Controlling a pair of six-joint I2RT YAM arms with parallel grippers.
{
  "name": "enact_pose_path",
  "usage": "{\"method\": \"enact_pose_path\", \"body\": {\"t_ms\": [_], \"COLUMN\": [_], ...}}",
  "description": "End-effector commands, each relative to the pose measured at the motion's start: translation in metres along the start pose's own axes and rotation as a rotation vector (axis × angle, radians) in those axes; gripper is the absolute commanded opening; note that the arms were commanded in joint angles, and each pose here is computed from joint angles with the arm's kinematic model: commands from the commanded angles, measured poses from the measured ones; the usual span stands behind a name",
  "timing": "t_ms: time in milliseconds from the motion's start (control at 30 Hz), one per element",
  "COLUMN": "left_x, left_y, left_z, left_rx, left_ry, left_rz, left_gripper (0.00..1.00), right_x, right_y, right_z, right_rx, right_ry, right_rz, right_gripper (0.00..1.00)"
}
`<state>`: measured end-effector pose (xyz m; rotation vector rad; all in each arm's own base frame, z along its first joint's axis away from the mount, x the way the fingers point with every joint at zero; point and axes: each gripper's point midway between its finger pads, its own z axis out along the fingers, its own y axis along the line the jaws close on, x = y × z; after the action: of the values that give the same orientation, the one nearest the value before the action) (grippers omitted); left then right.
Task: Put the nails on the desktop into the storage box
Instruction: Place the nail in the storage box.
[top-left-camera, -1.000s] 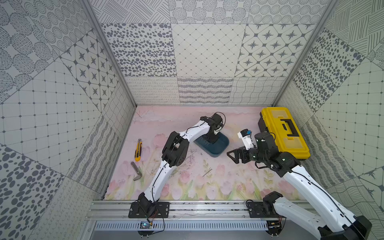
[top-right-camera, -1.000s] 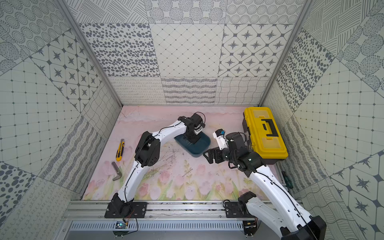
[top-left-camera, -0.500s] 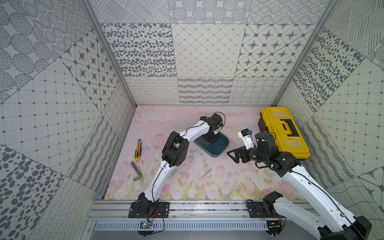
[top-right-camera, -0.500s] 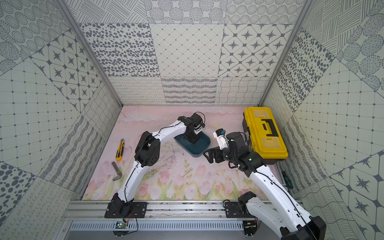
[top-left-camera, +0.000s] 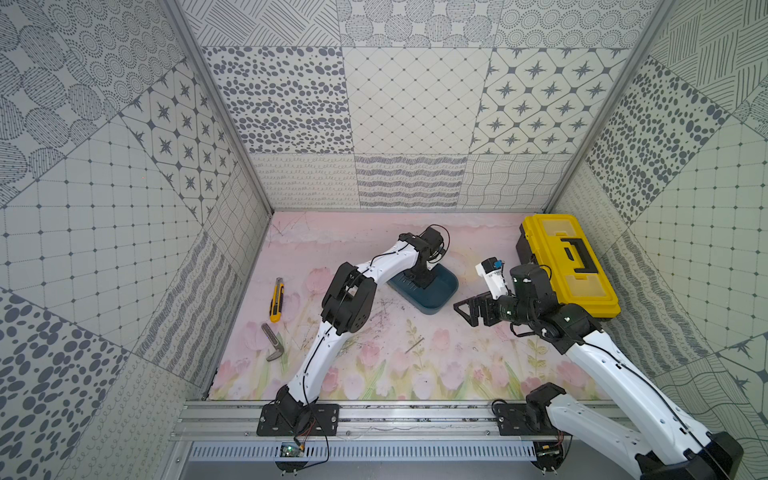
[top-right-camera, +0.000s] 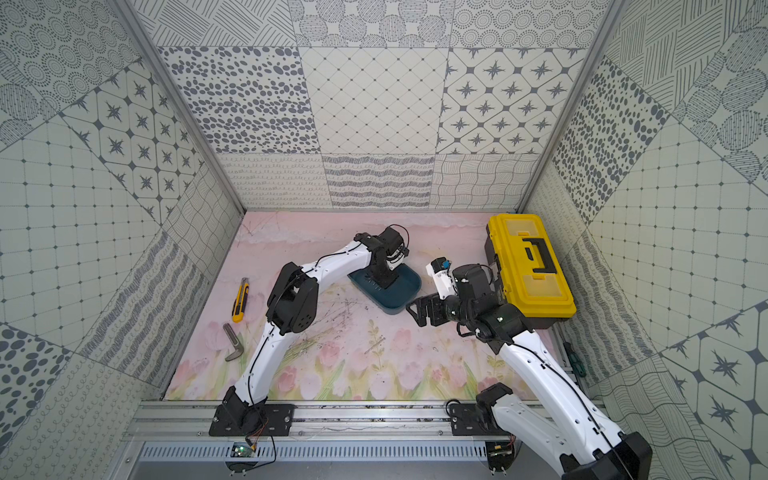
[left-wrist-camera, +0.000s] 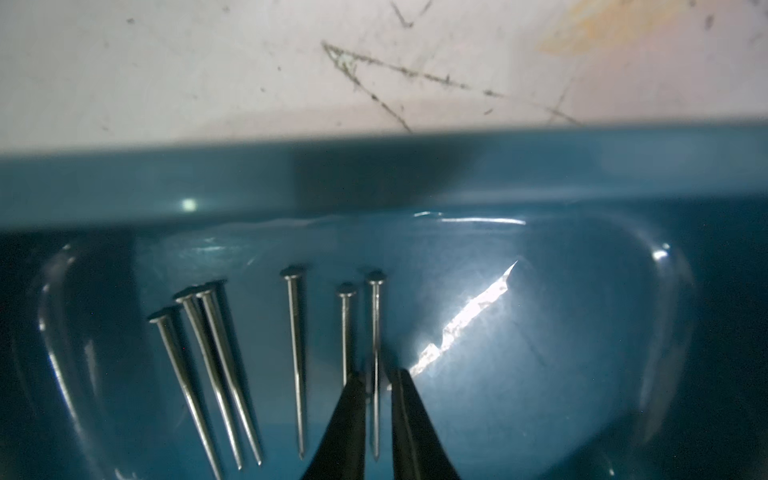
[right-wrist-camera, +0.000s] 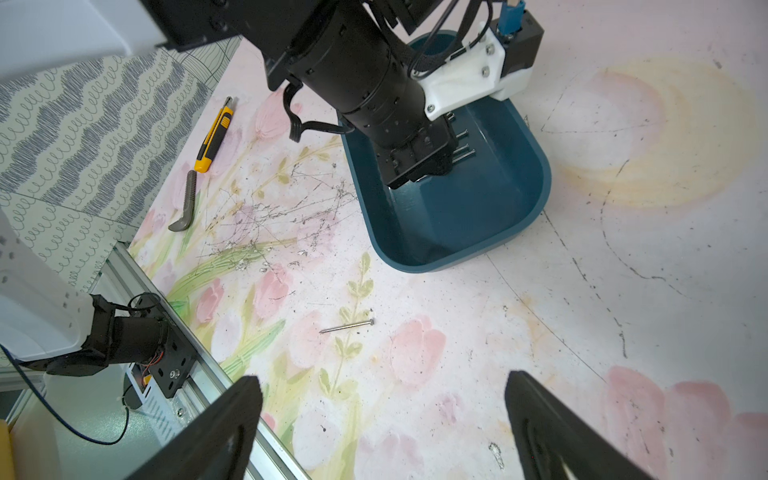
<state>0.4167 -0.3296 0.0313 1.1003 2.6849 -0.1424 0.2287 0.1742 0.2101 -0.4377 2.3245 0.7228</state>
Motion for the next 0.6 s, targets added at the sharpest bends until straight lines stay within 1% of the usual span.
{"method": "enact_pose_path", "body": {"t_ms": [0, 333, 467, 567], "left_x": [-0.003, -0.014, -0.008, 0.003], "left_y": [-0.001, -0.007, -0.011, -0.015], "left_z": [-0.017, -0.058, -0.081, -0.1], "left_rx": [0.002, -0.001, -0.012, -0.024], "left_ry": [-0.02, -0.088, -0.113, -0.127], "left_rz": [0.009, -0.014, -0.032, -0.059], "left_gripper": [0.18, 0.19, 0.19, 0.2], "right_x": [-0.007, -0.012, -0.015, -0.019], "right_y": [0.002, 0.006, 0.008, 0.012], "right_z": [-0.001, -0.007, -0.011, -0.017], "right_rx": [-0.013, -0.02, -0.025, -0.031], "right_ry": [-0.036, -0.061, -0.065, -0.074], "right_rz": [-0.007, -0.017, -0.024, -0.035], "right_gripper": [0.97, 0.97, 0.97, 0.97]}}
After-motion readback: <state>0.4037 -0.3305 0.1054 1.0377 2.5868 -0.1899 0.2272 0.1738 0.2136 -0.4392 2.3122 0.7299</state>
